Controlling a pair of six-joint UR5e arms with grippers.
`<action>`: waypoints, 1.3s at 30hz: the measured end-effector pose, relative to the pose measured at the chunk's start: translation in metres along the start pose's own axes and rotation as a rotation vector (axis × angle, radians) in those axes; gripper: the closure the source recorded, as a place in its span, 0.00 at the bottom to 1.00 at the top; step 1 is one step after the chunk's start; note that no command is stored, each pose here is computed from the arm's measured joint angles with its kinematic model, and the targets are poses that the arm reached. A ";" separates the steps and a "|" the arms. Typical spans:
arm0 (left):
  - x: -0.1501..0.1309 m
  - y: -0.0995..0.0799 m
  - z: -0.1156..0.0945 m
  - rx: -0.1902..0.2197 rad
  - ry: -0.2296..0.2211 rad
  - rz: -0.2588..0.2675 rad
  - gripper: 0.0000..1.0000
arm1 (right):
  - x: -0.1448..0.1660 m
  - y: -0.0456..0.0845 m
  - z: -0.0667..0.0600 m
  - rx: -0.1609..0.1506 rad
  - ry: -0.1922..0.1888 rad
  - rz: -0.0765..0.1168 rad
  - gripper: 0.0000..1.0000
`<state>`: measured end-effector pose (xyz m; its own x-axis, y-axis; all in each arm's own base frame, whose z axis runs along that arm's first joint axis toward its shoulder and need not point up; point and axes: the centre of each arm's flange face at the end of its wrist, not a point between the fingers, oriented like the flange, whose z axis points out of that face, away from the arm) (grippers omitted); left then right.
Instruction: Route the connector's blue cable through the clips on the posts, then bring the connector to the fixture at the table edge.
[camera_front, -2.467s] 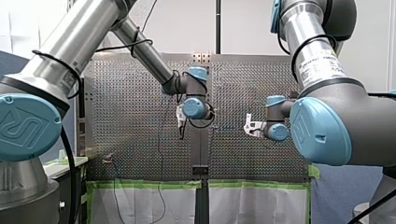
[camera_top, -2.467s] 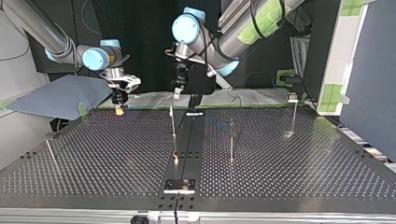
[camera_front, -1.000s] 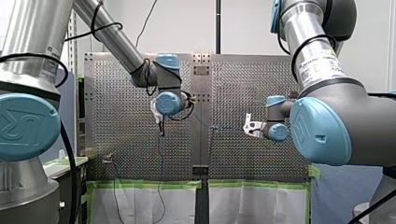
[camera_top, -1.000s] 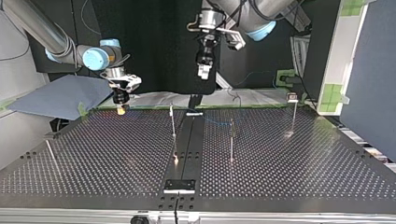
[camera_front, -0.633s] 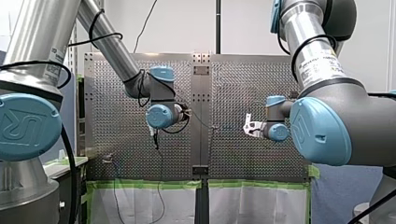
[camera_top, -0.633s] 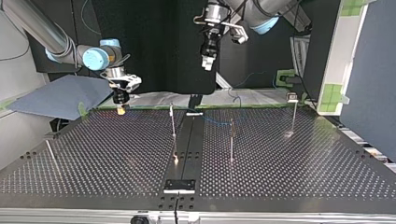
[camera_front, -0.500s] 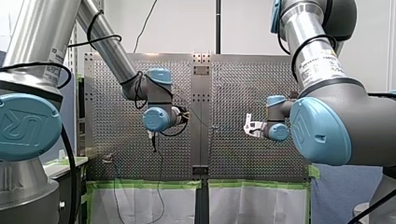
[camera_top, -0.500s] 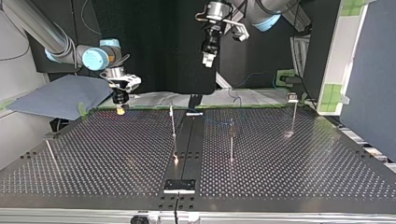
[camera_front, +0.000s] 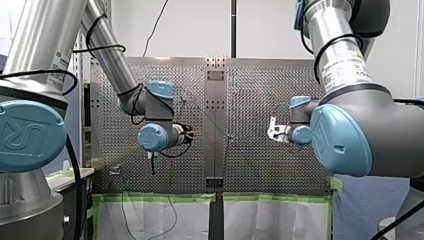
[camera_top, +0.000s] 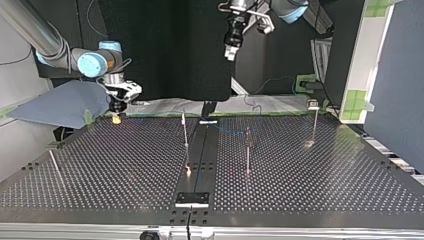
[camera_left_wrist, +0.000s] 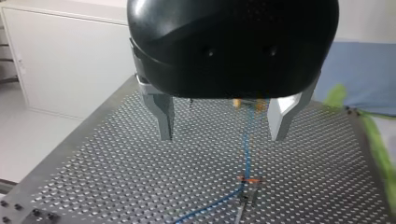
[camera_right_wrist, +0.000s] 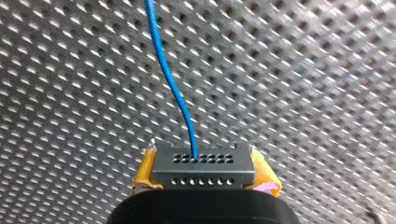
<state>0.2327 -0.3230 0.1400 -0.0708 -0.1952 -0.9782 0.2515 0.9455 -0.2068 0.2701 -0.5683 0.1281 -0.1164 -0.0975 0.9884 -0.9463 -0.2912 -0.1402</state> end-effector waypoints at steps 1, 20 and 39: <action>0.002 0.002 -0.003 0.000 0.006 0.003 0.00 | 0.005 0.001 0.000 -0.004 0.006 0.001 1.00; 0.021 0.028 -0.040 -0.029 0.043 0.025 0.00 | 0.103 0.013 -0.012 -0.048 0.126 0.013 1.00; 0.021 0.029 -0.038 -0.033 0.042 0.037 0.00 | 0.159 0.060 -0.029 -0.223 0.159 -0.035 1.00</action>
<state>0.2015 -0.2892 0.1139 -0.1025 -0.1493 -0.9835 0.2231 0.9601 -0.1689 0.1859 -0.5741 0.2785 -0.1120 0.0648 0.9916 -0.9915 -0.0737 -0.1072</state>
